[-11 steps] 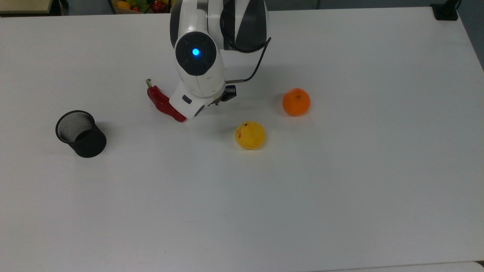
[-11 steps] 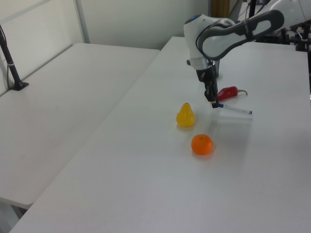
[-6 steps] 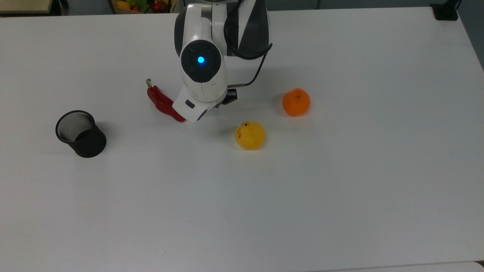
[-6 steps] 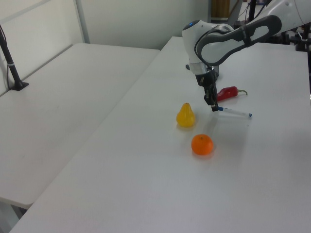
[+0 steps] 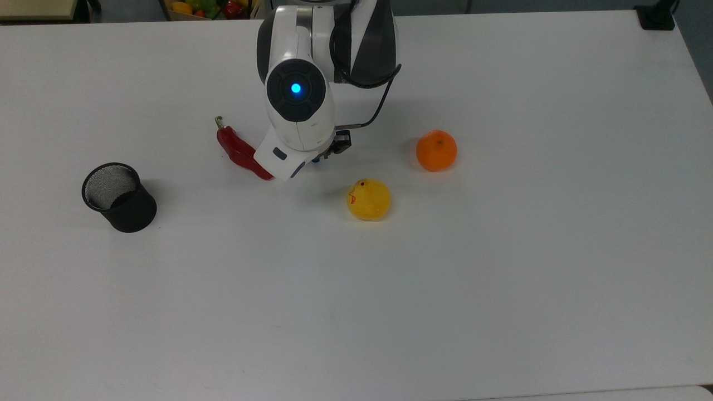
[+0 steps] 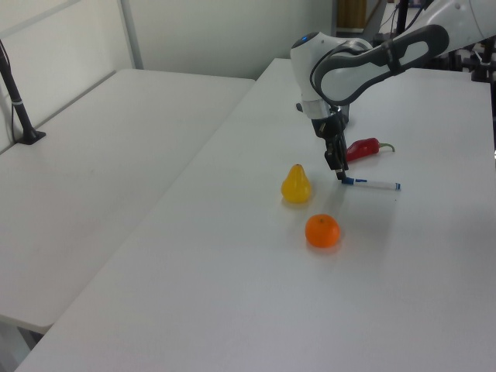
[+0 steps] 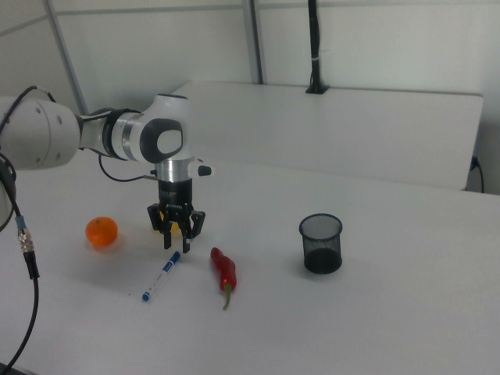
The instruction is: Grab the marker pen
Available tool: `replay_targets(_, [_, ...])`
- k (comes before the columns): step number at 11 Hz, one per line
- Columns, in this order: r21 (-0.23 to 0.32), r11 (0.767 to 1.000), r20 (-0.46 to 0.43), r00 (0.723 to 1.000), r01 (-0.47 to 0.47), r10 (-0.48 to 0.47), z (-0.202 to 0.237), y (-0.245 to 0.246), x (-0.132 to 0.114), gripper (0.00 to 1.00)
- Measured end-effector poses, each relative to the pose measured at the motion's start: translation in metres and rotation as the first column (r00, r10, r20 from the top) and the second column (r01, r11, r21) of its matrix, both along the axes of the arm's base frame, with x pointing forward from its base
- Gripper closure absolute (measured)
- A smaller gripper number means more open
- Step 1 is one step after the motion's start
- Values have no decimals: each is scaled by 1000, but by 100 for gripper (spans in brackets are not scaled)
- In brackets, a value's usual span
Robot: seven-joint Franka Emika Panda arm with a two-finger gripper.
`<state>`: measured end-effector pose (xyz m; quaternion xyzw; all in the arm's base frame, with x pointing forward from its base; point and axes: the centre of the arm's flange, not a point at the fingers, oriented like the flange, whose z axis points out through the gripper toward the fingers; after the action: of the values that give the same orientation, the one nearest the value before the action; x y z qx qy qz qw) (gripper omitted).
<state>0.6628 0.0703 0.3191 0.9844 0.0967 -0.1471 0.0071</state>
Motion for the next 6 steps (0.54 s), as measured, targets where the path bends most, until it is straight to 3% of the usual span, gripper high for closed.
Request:
replay_targets(1, [0, 1000, 1, 1000, 0, 0, 0, 0, 0, 42])
replay_targets(3, [1, 1000, 21, 1000, 11, -11, 11, -7, 4, 33])
replay_targets(5, [20, 999, 84, 995, 45, -46, 52, -31, 7, 4])
replay_targets(6, [38, 997, 122, 990, 62, -66, 82, -44, 3, 0])
